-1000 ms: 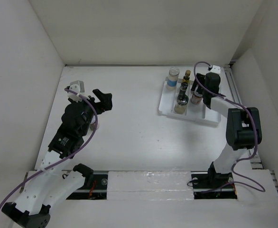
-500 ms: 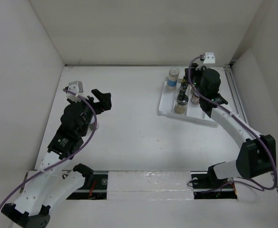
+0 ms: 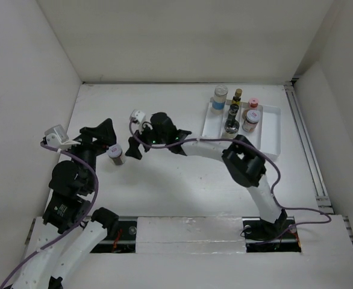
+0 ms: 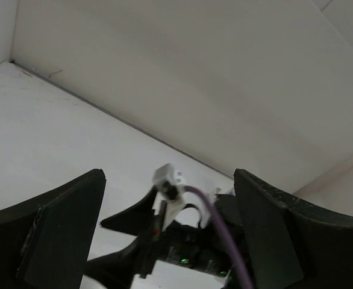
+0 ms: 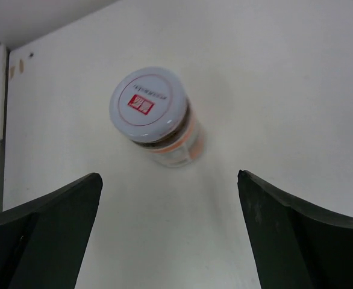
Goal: Organize the condiment bottles
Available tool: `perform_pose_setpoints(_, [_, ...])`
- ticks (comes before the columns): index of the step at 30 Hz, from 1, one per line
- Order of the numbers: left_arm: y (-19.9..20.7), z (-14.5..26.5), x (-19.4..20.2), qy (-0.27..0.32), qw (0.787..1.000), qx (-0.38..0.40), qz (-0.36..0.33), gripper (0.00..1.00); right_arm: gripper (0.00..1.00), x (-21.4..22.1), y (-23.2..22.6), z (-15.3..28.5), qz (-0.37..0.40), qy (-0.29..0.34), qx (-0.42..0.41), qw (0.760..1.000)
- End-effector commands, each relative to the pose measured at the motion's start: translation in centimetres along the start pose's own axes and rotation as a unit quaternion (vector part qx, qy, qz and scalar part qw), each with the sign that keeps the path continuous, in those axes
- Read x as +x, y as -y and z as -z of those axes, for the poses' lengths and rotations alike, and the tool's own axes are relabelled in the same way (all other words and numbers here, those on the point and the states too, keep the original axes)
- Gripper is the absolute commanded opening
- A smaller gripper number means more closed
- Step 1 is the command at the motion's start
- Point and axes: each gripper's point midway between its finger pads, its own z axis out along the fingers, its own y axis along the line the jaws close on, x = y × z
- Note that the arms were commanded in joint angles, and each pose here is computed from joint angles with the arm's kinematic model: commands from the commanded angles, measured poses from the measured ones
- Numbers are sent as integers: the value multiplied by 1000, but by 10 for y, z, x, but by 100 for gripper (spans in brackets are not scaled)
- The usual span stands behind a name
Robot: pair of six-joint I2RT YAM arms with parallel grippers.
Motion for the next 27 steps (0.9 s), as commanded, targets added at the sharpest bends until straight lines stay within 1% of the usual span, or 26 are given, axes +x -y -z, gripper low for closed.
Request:
perform_pose_setpoints(1, [1, -4, -2, 9, 1000, -1, 1, 83, 100, -37, -25, -21, 36, 25, -50, 998])
perform_pose_setpoints(2, [3, -6, 2, 2, 1000, 2, -2, 83, 100, -18, -26, -35, 31, 10, -55, 998])
perform_pose_setpoints(3, [7, -5, 0, 1, 1000, 12, -5, 83, 100, -12, -23, -40, 33, -1, -54, 998])
perform_pose_setpoints(4, [8, -6, 4, -6, 1000, 15, -7, 83, 100, -8, -35, -48, 39, -6, -65, 997])
perform_pose_setpoints(6, [8, -6, 4, -6, 1000, 15, -7, 83, 100, -1, -38, -61, 47, -15, -61, 997])
perform_pose_setpoints(8, [9, -8, 7, -11, 1000, 17, -9, 83, 100, -4, -44, -69, 57, -10, -64, 996])
perform_pose_setpoints(9, [11, -8, 8, -14, 1000, 21, -9, 83, 100, 6, -47, -76, 56, -17, -69, 996])
perform_pose_setpoints(10, [11, -8, 8, -14, 1000, 21, -9, 83, 100, 8, -41, -80, 56, -16, -55, 997])
perform_pose_setpoints(11, [11, -8, 8, -14, 1000, 21, -9, 83, 100, 1, -46, -85, 61, -7, -55, 997])
perform_pose_setpoints(13, [12, -7, 9, -16, 1000, 25, -9, 83, 100, 12, -37, -95, 59, -11, -42, 997])
perform_pose_setpoints(14, [12, -7, 9, -16, 1000, 25, -9, 83, 97, 14, -34, -98, 53, -10, -37, 998])
perform_pose_setpoints(15, [13, -7, 9, -18, 999, 28, -9, 83, 91, 6, -34, -101, 57, 0, -37, 998])
perform_pose_setpoints(16, [13, -7, 9, -18, 999, 28, -9, 83, 86, 15, -40, -107, 50, -5, -47, 998])
perform_pose_setpoints(17, [13, -7, 9, -18, 999, 28, -9, 83, 78, 10, -42, -107, 46, -1, -47, 998])
perform_pose_setpoints(18, [13, -7, 9, -18, 999, 28, -9, 83, 65, 8, -42, -107, 47, 4, -48, 998])
perform_pose_setpoints(19, [13, -7, 9, -18, 999, 28, -9, 83, 59, 5, -44, -106, 42, 7, -48, 998])
perform_pose_setpoints(20, [13, -7, 9, -18, 999, 28, -9, 83, 54, -5, -44, -104, 42, 22, -45, 998])
perform_pose_setpoints(21, [15, -7, 10, -21, 999, 32, -9, 83, 51, -15, -45, -100, 45, 31, -41, 998])
perform_pose_setpoints(22, [15, -7, 10, -21, 999, 32, -9, 83, 50, -12, -46, -95, 44, 28, -40, 998])
perform_pose_setpoints(23, [14, -7, 10, -21, 999, 33, -14, 83, 48, -59, -52, -77, 49, 81, -42, 995])
perform_pose_setpoints(24, [14, -7, 10, -21, 999, 33, -14, 83, 48, -76, -61, -66, 50, 104, -51, 992])
perform_pose_setpoints(25, [14, -7, 10, -21, 999, 33, -14, 83, 48, -69, -51, -52, 39, 105, -48, 993])
perform_pose_setpoints(26, [14, -7, 10, -21, 999, 33, -14, 83, 48, -118, -62, -20, 48, 155, -55, 985])
perform_pose_setpoints(27, [14, -7, 10, -21, 999, 33, -14, 83, 48, -147, -66, 1, 48, 201, -63, 976])
